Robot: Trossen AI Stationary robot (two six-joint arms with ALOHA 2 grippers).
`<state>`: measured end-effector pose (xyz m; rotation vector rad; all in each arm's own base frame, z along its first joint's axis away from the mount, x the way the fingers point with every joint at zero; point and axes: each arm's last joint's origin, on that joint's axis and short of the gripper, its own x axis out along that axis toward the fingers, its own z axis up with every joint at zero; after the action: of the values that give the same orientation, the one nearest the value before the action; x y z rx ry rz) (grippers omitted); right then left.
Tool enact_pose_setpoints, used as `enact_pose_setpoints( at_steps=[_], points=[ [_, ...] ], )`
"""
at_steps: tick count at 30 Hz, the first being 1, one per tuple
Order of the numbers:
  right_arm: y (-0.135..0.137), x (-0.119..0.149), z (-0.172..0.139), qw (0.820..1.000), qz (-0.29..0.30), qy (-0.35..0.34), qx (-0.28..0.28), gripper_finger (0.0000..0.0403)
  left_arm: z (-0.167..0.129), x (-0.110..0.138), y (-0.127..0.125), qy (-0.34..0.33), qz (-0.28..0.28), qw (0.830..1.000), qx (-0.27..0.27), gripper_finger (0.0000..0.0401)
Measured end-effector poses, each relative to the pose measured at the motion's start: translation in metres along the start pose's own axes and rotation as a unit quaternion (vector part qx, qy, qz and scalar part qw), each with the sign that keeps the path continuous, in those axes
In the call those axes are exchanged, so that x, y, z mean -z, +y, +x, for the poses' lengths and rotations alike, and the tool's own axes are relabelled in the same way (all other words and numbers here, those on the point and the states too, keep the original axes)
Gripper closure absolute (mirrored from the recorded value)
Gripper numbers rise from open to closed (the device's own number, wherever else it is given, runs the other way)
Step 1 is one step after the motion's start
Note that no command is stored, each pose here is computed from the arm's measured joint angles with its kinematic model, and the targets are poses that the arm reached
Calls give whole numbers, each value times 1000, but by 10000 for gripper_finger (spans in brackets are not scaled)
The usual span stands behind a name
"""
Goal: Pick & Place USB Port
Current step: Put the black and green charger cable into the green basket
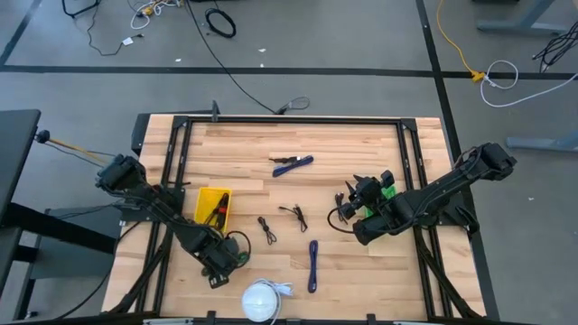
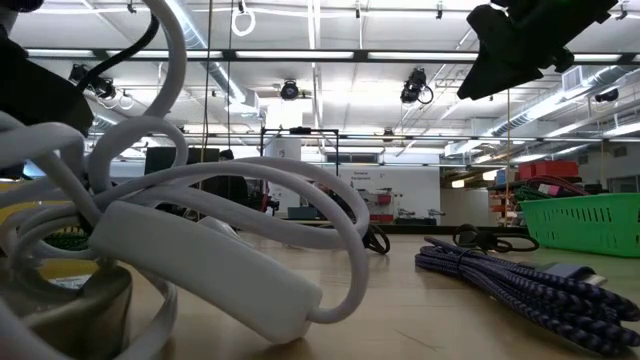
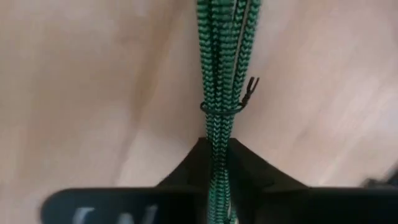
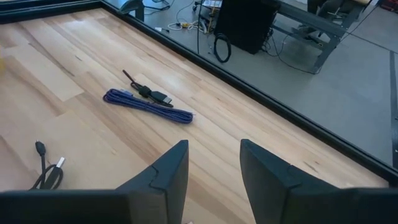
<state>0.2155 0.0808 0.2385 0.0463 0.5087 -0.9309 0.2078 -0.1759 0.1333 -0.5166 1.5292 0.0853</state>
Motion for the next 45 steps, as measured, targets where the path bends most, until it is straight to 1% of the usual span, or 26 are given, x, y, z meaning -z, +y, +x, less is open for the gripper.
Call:
enact_pose_setpoints(
  at_steps=[5, 7, 10, 12, 14, 16, 19, 23, 26, 28, 30, 33, 35, 38, 40, 42, 44, 45],
  points=[
    [0, 0, 0, 1000, 0, 0, 0, 257, -5, -2, -4, -15, 18, 999, 35, 377],
    [0, 0, 0, 1000, 0, 0, 0, 257, -10, -2, -6, -29, 19, 999, 37, 387],
    [0, 0, 0, 1000, 0, 0, 0, 257, -20, -4, -12, -45, 33, 998, 43, 388],
    [0, 0, 0, 1000, 0, 1, 0, 257, -27, -5, -14, -43, 31, 998, 17, 388],
    [0, 0, 0, 1000, 0, 0, -1, 257, -35, -4, -12, -43, 26, 998, -28, 388],
    [0, 0, 0, 1000, 0, 3, -2, 257, -43, -4, -14, -50, 25, 997, -56, 388],
    [0, 0, 0, 1000, -3, 7, -4, 257, -59, -6, -19, -76, 36, 992, -89, 388],
    [1, 0, 0, 1000, -5, 10, -7, 257, -89, -10, -27, -139, 40, 982, -122, 388],
    [2, 0, 0, 1000, -4, 10, -10, 257, -118, -7, -28, -179, 42, 968, -168, 388],
    [2, 0, 0, 1000, -3, 9, -11, 257, -139, -3, -26, -221, 46, 953, -200, 388],
    [2, 0, 0, 1000, -5, 9, -11, 257, -160, 1, -21, -273, 50, 934, -224, 388],
    [4, -1, 0, 1000, -9, 2, -15, 257, -185, 4, -12, -351, 62, 905, -231, 388],
    [7, -4, 0, 1000, -12, -14, -19, 257, -199, 3, -3, -386, 68, 888, -240, 388],
    [15, -9, -1, 999, -17, -36, -34, 257, -217, 0, 9, -419, 82, 867, -258, 388],
    [21, -15, -2, 997, -25, -54, -47, 257, -229, -5, 16, -437, 94, 855, -264, 388],
    [28, -22, -4, 994, -36, -74, -64, 257, -238, -12, 21, -447, 109, 846, -268, 388],
    [35, -31, -6, 991, -48, -99, -80, 257, -243, -21, 27, -458, 128, 839, -265, 388],
    [38, -36, -8, 988, -52, -113, -88, 257, -245, -25, 32, -461, 140, 838, -257, 388]
  ],
)
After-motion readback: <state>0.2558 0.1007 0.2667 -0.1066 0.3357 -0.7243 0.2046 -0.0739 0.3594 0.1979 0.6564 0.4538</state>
